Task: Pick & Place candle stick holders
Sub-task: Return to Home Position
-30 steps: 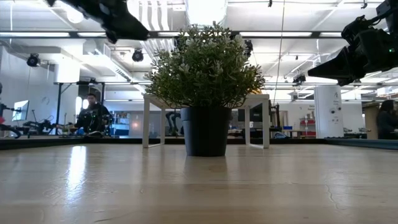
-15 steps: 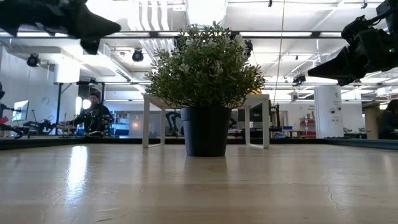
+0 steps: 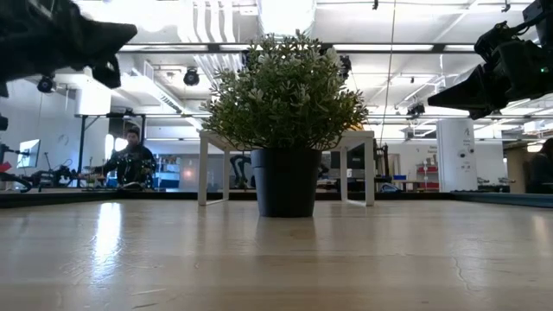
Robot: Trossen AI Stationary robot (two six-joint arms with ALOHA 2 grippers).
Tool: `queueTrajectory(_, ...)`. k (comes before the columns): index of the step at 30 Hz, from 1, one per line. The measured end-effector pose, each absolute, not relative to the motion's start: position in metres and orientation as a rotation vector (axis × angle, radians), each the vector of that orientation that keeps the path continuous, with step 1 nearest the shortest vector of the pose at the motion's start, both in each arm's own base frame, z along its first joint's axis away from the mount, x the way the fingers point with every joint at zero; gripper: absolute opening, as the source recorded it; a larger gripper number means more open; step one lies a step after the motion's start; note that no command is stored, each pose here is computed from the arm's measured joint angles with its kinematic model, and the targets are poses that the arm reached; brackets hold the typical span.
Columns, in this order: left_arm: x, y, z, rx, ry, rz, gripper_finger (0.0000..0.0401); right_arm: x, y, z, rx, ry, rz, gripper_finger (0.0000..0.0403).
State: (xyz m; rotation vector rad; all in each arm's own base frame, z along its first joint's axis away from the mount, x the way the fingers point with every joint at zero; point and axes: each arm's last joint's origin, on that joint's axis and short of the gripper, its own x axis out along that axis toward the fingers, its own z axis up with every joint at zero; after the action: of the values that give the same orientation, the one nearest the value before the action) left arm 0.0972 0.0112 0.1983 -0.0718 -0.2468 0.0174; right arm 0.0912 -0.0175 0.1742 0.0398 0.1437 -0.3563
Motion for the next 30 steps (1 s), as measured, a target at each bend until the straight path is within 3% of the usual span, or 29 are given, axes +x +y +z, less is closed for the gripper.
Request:
queueTrajectory(11,0.094,0.012,0.186,-0.026,-0.206,0.043,0.0003,0.091,-0.017,0.174,0.041,0.145,-0.356,0.0008)
queueTrajectory(19,0.096,0.016,0.17,-0.115,-0.049,0.167,0.001,0.091,-0.017,0.174,0.041,0.144,-0.356,0.0008)
queueTrajectory(30,0.095,0.019,0.168,-0.18,-0.047,0.26,0.0013,0.091,-0.017,0.174,0.04,0.144,-0.356,0.0008)
